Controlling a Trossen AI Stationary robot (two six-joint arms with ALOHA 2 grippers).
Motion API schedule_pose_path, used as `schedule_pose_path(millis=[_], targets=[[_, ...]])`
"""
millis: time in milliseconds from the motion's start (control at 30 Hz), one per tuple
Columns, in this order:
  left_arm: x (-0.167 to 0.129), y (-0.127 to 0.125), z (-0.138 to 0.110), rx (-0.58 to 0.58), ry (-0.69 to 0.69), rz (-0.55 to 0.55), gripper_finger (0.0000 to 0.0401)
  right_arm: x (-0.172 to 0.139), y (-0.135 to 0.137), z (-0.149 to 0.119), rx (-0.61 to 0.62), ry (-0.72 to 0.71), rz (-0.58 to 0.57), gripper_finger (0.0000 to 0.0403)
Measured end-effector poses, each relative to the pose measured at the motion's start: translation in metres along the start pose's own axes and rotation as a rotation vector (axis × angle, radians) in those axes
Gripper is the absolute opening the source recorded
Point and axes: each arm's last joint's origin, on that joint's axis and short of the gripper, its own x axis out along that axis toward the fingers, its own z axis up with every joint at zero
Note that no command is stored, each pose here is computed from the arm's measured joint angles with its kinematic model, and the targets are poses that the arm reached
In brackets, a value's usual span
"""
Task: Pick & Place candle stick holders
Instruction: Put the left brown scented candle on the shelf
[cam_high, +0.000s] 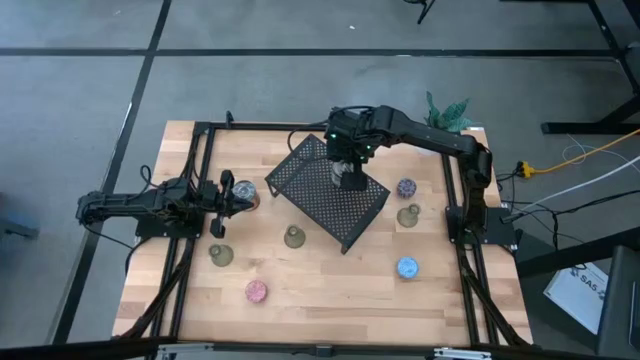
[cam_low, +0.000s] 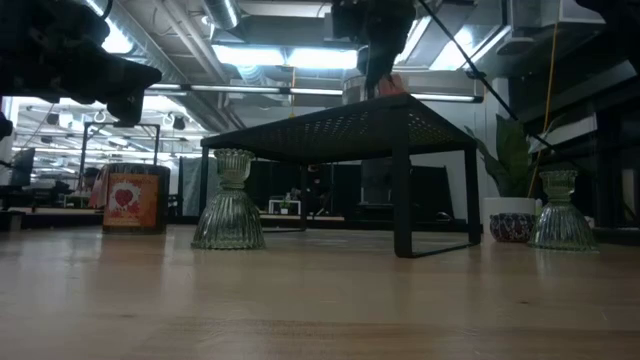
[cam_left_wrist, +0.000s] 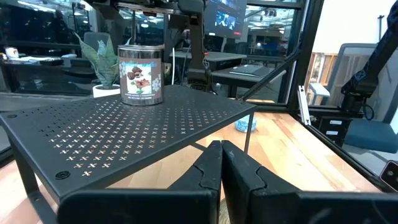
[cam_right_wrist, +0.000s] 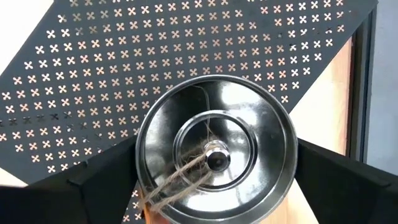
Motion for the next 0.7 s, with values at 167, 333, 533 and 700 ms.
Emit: schedule_pose_path(millis=[167, 333, 533, 700], targets=[[0.0, 0.0, 0.0, 0.0, 0.0, 0.0, 0.0001, -0.01, 0.0, -0.002, 0.029, -0.035, -0.004, 0.0396], [0.0, 0.0, 0.0, 0.0, 0.0, 0.0, 0.0001, -0.017, 0.0, -0.002, 0.032, -0.078, -0.01, 0.0396], [0.0, 0.0, 0.0, 0.0, 0.0, 0.0, 0.0001, -0.026, 0.0, -0.005, 0.049, -0.103, -0.014, 0.0396], [0.0, 0.0, 0.0, 0.0, 0.0, 0.0, 0.0001, -0.043, 0.001, -0.012, 0.082, -0.145, -0.022, 0.0396]])
